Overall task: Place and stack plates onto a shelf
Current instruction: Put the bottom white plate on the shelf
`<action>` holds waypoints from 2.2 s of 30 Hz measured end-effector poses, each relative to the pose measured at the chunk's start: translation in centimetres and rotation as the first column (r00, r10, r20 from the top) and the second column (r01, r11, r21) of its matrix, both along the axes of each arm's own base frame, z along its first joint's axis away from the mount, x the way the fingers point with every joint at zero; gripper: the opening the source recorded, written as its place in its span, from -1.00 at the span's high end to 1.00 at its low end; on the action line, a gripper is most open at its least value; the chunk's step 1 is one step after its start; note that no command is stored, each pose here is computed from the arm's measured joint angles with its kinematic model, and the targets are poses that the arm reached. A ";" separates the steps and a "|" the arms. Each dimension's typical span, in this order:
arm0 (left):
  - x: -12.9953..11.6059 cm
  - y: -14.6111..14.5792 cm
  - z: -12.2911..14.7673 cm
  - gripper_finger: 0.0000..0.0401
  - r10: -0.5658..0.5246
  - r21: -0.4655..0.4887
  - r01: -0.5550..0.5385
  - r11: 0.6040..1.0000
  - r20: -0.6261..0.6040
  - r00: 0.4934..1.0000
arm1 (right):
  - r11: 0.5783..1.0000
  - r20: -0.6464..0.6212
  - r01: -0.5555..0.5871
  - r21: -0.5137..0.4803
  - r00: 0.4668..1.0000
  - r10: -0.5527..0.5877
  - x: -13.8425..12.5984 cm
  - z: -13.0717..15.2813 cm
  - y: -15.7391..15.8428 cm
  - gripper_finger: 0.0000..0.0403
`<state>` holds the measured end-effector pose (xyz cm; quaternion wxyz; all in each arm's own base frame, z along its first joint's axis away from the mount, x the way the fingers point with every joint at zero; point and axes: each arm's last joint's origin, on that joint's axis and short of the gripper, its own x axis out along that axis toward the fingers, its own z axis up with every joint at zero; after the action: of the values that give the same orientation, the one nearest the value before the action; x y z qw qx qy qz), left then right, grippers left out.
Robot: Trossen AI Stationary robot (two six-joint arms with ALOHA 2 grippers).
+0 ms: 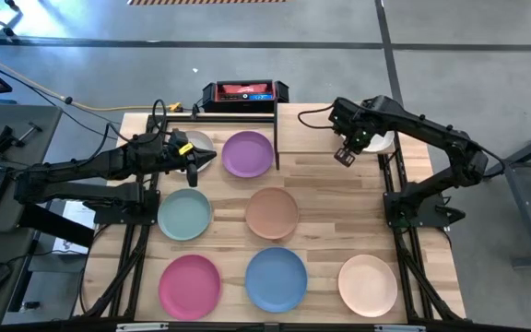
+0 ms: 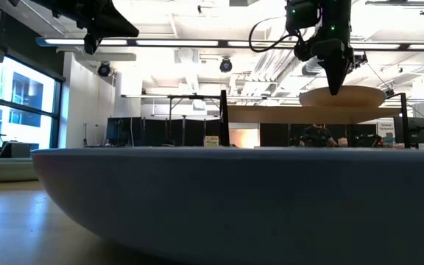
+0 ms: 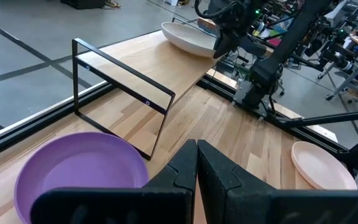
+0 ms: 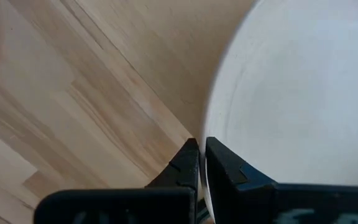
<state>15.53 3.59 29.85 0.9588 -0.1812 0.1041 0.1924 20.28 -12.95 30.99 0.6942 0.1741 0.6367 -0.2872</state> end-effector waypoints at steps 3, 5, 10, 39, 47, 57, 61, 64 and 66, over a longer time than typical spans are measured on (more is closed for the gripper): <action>0.0 0.0 0.0 0.99 0.000 0.000 0.000 1.000 0.000 1.000 | 1.000 -0.002 0.001 -0.002 1.000 -0.001 0.0 0.0 0.0 1.00; 0.0 0.0 0.0 0.99 0.000 0.000 0.000 1.000 0.000 1.000 | 1.000 -0.002 0.001 -0.001 1.000 -0.001 0.0 0.0 0.0 1.00; 0.0 0.0 0.0 0.99 0.000 -0.001 0.000 1.000 0.000 1.000 | 1.000 -0.007 -0.002 -0.002 1.000 0.002 0.0 0.0 0.0 1.00; 0.0 0.0 0.0 0.99 -0.001 0.001 0.001 1.000 -0.002 1.000 | 0.998 -0.009 0.027 -0.052 1.000 -0.027 0.1 0.0 -0.1 1.00; 0.0 0.0 0.0 0.99 -0.001 0.002 0.001 1.000 -0.002 1.000 | 0.997 0.029 0.029 -0.074 0.999 -0.027 0.4 0.1 -0.4 1.00; 0.0 0.0 0.0 0.99 -0.001 0.002 0.001 1.000 -0.003 1.000 | 0.999 0.040 0.039 -0.028 0.998 -0.037 0.1 0.1 -0.7 1.00; 0.0 0.0 0.0 0.99 -0.001 0.002 0.001 1.000 -0.002 1.000 | 0.998 0.044 0.052 -0.021 0.998 -0.051 -0.1 0.1 -1.0 1.00; 0.0 0.0 0.0 0.99 -0.001 0.002 0.001 1.000 -0.002 1.000 | 0.998 0.054 0.064 -0.004 0.996 -0.064 -0.3 0.1 -1.2 1.00; 0.0 0.0 0.0 0.99 -0.001 0.002 0.001 1.000 -0.002 1.000 | 0.998 0.063 0.068 0.010 0.996 -0.068 -0.4 0.0 -1.4 1.00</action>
<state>15.52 3.58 29.84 0.9590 -0.1801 0.1049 0.1922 19.83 -14.40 31.04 0.7030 0.2074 0.6094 -0.3024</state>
